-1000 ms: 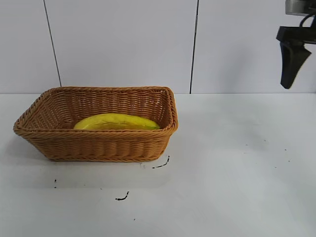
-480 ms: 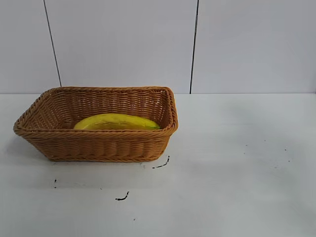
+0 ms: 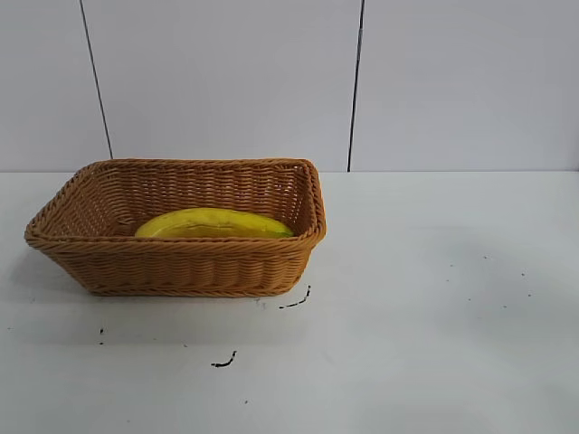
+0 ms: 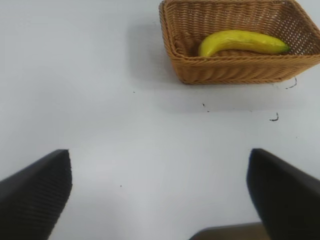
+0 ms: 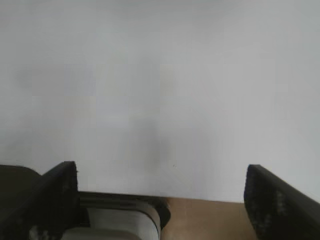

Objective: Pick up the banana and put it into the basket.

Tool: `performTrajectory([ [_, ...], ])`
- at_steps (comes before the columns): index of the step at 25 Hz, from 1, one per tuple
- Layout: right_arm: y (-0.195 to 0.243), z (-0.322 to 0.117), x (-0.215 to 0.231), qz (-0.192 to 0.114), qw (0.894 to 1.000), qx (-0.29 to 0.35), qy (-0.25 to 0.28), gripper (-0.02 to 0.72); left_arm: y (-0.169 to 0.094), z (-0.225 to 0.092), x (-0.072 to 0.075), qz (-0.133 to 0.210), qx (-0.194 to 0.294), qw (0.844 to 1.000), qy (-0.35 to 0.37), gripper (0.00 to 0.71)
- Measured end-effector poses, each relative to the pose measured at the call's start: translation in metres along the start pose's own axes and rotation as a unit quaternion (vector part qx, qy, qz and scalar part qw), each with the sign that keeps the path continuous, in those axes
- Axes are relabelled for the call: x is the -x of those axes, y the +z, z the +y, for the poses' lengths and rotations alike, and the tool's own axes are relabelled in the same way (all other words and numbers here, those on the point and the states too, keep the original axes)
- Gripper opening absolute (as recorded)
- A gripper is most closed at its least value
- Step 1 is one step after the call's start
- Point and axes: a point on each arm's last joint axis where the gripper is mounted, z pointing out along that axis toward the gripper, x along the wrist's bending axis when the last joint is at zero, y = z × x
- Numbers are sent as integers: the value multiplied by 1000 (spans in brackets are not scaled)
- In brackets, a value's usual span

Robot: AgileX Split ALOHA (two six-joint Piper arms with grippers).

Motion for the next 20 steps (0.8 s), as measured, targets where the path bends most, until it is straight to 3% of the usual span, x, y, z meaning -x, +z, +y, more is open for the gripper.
performTrajectory([
  [8,-36,-25,-2,0,990,143,-4,624,0,0,0,0,0,1000,0,690],
  [15,-55,-47,-3,0,972,233,-9,618,0,0,0,0,0,1000,0,690],
  [20,-59,-52,-3,0,967,254,-10,618,0,0,0,0,0,1000,0,690],
])
